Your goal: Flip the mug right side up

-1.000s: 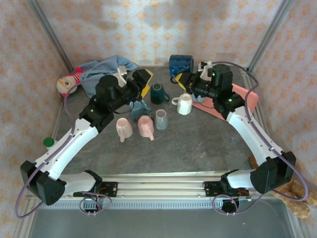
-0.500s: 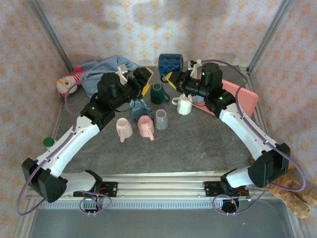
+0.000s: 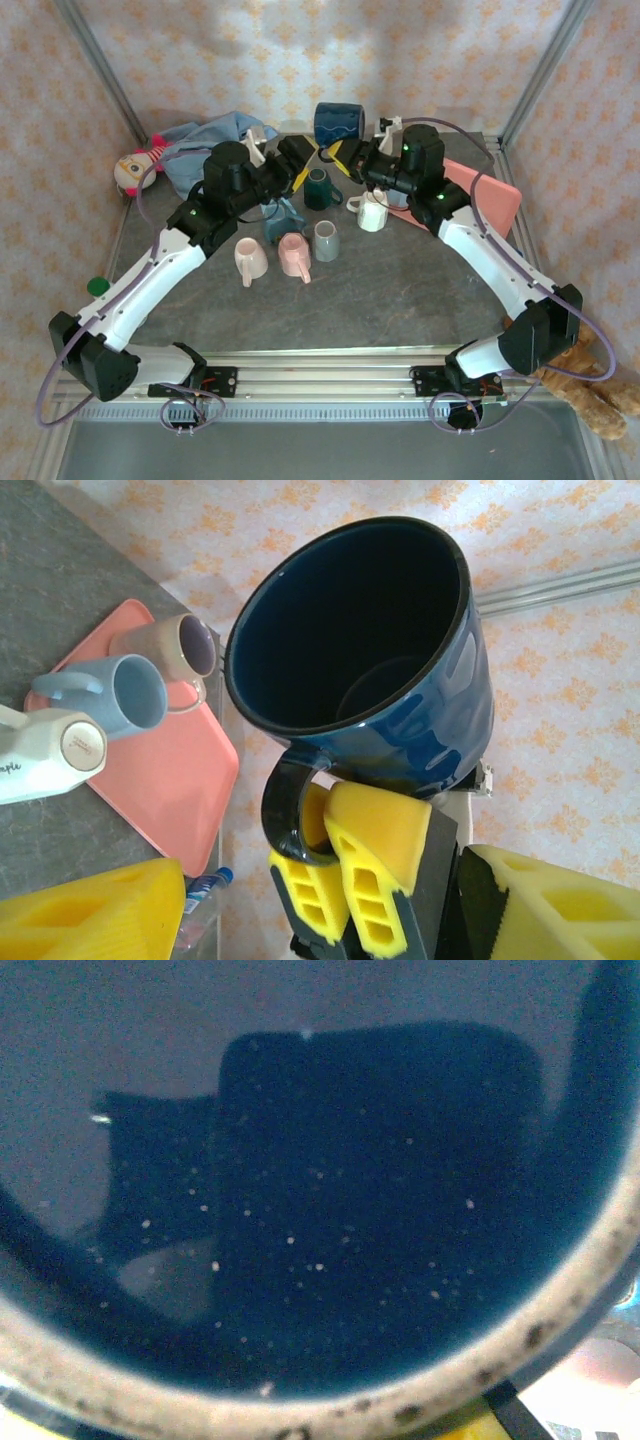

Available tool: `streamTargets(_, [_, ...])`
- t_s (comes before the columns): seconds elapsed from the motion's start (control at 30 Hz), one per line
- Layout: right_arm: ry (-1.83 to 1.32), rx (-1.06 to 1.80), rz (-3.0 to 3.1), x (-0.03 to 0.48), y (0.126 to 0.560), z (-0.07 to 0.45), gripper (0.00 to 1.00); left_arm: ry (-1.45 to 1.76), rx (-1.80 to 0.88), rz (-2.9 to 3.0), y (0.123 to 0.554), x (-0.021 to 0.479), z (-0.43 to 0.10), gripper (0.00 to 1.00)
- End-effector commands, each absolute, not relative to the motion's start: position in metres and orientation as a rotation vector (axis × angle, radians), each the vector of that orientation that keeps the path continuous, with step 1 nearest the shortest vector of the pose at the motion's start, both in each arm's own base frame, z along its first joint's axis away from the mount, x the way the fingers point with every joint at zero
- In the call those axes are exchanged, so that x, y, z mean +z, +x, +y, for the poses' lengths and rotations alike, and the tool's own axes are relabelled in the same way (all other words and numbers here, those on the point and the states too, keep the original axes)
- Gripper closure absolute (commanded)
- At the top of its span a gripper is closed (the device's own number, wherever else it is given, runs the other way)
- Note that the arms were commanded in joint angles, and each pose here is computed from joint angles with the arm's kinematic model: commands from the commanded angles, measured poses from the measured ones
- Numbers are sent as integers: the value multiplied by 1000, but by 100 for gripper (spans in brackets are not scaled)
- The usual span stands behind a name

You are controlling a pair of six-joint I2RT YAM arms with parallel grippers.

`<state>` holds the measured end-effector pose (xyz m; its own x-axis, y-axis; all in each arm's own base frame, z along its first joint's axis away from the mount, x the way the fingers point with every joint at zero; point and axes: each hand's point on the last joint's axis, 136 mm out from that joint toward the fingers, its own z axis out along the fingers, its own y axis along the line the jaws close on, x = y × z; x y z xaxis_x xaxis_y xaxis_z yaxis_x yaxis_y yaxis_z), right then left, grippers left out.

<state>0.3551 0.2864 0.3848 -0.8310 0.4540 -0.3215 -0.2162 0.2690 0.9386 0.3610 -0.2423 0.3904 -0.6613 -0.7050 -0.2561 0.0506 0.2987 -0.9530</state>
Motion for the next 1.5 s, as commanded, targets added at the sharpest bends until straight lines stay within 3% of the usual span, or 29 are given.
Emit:
streamTargets(0.0, [93, 1664, 1776, 446, 348, 287, 100, -510, -1479, 1871, 360, 409, -256, 28])
streamTargets(0.13, [114, 1676, 1765, 446, 350, 288, 100, -525, -1461, 1891, 361, 402, -255, 29])
streamTargets(0.37, [116, 1698, 1743, 451, 351, 291, 100, -585, -1494, 1877, 362, 390, -256, 40])
streamTargets(0.73, [144, 1752, 1748, 445, 348, 301, 100, -694, -1572, 1662, 366, 413, -236, 43])
streamTargets(1.33, [185, 1828, 1715, 440, 339, 316, 100, -885, -1633, 1568, 366, 409, -221, 68])
streamTargets(1.47, [208, 1843, 1698, 441, 340, 319, 100, -889, -1644, 1580, 366, 405, -223, 69])
